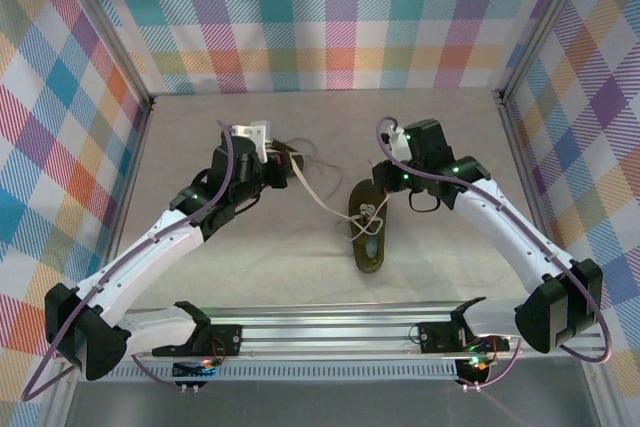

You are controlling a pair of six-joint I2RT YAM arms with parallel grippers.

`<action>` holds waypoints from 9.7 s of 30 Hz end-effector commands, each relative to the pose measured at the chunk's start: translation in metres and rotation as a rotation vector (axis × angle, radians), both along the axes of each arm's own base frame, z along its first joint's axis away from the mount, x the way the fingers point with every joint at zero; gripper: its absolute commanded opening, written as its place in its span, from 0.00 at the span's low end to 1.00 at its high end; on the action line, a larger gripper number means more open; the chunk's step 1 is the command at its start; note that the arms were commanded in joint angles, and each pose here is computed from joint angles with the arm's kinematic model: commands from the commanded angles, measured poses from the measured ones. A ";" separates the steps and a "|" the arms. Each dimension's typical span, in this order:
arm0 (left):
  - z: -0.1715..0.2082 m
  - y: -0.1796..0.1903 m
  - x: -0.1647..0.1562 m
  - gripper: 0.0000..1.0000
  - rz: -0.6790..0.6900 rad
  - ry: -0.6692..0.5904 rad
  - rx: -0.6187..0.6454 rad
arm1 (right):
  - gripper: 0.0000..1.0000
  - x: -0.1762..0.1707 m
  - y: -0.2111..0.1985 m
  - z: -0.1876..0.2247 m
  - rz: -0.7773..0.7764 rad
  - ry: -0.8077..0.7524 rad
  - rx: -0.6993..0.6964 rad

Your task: Tie the shoes

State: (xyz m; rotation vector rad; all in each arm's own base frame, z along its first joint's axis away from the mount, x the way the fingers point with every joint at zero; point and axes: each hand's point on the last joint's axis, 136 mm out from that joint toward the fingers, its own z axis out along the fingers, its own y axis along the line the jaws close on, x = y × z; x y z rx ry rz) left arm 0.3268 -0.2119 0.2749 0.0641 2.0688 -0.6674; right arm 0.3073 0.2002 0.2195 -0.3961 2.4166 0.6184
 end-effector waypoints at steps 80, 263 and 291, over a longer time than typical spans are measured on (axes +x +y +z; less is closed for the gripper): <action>-0.010 0.011 0.054 0.00 -0.080 0.106 -0.318 | 0.75 -0.017 0.122 -0.094 0.939 -0.511 -0.207; 0.090 0.002 0.152 0.00 -0.028 0.028 -0.267 | 0.00 -0.071 0.053 0.193 0.273 -0.358 0.519; 0.089 -0.125 0.123 0.00 -0.462 0.057 -0.323 | 0.99 0.024 0.053 0.050 0.007 -0.474 0.154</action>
